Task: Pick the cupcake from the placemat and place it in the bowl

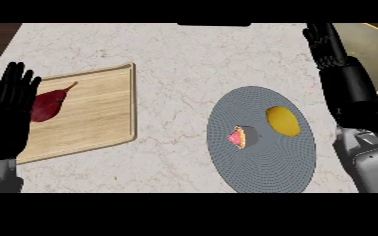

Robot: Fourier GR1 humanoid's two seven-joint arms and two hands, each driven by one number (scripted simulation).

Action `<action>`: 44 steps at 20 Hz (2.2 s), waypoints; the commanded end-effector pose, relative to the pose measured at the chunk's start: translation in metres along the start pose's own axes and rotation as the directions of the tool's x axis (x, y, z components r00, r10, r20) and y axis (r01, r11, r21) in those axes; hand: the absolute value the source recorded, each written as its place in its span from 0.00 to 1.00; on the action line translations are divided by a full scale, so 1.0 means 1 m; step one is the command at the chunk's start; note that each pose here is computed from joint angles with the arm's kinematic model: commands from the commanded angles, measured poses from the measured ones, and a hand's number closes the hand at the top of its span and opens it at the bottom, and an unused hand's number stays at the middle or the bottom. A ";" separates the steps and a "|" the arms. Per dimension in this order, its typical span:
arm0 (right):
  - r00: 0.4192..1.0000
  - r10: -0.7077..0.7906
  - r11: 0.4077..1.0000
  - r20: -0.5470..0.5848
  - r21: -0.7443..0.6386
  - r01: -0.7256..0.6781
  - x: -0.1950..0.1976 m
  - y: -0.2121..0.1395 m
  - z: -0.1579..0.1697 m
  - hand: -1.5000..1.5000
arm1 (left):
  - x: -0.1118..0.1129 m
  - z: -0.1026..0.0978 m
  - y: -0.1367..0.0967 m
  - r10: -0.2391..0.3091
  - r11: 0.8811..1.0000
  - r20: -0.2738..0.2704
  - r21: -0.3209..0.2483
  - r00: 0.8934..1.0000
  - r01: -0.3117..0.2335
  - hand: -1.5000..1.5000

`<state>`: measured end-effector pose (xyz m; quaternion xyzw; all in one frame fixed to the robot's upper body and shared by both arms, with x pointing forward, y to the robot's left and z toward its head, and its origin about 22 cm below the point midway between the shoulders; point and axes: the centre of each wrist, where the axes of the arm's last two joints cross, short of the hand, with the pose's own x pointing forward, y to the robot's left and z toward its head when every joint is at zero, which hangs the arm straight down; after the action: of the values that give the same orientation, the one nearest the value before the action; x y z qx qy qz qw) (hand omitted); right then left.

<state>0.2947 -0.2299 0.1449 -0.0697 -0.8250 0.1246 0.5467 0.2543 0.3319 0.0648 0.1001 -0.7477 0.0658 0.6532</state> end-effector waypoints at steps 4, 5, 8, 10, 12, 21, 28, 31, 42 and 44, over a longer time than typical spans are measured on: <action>0.891 0.430 0.710 0.147 0.555 -0.434 0.007 0.061 0.000 1.00 | 0.009 -0.011 -0.011 -0.120 0.988 0.029 -0.096 0.992 0.122 0.50; 0.862 0.468 0.612 0.195 0.632 -0.475 0.007 0.073 0.006 1.00 | 0.012 -0.012 -0.012 -0.142 0.982 0.032 -0.123 0.989 0.145 0.50; 0.507 0.805 0.287 0.308 0.546 -0.787 0.008 0.023 -0.009 0.00 | 0.002 -0.007 -0.011 -0.154 0.980 -0.019 -0.131 0.988 0.150 0.50; 0.293 0.901 0.126 0.322 0.451 -0.884 0.018 0.024 -0.013 0.00 | -0.006 -0.004 -0.010 -0.197 0.973 -0.065 -0.137 0.978 0.187 0.50; 0.162 0.886 -0.043 0.435 0.424 -0.905 0.030 0.047 0.000 0.00 | -0.010 -0.005 -0.011 -0.208 0.972 -0.086 -0.130 0.974 0.196 0.50; -0.071 0.815 -0.316 0.575 0.338 -0.886 0.091 0.163 0.064 0.00 | -0.012 -0.013 -0.019 -0.229 0.971 -0.093 -0.094 0.969 0.221 0.50; -0.130 0.811 -0.404 0.571 0.385 -0.830 0.102 0.265 0.042 0.00 | -0.004 -0.020 -0.030 -0.221 0.971 -0.072 -0.110 0.973 0.212 0.50; -0.182 0.810 -0.467 0.558 0.426 -0.775 0.076 0.281 0.037 0.00 | -0.007 -0.018 -0.029 -0.207 0.974 -0.099 -0.117 0.973 0.195 0.50; -0.400 0.709 -0.705 0.581 0.574 -0.417 0.011 0.284 -0.008 0.00 | -0.009 -0.018 -0.034 -0.219 0.969 -0.073 -0.133 0.973 0.208 0.50; -0.412 0.697 -0.717 0.587 0.594 -0.366 0.000 0.282 -0.011 0.00 | -0.014 -0.018 -0.035 -0.224 0.968 -0.066 -0.135 0.972 0.213 0.50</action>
<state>0.2885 0.0410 0.0786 -0.4390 -0.1514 0.8471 0.2586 0.2831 0.3000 0.0535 0.1356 -0.7056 -0.0453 0.6941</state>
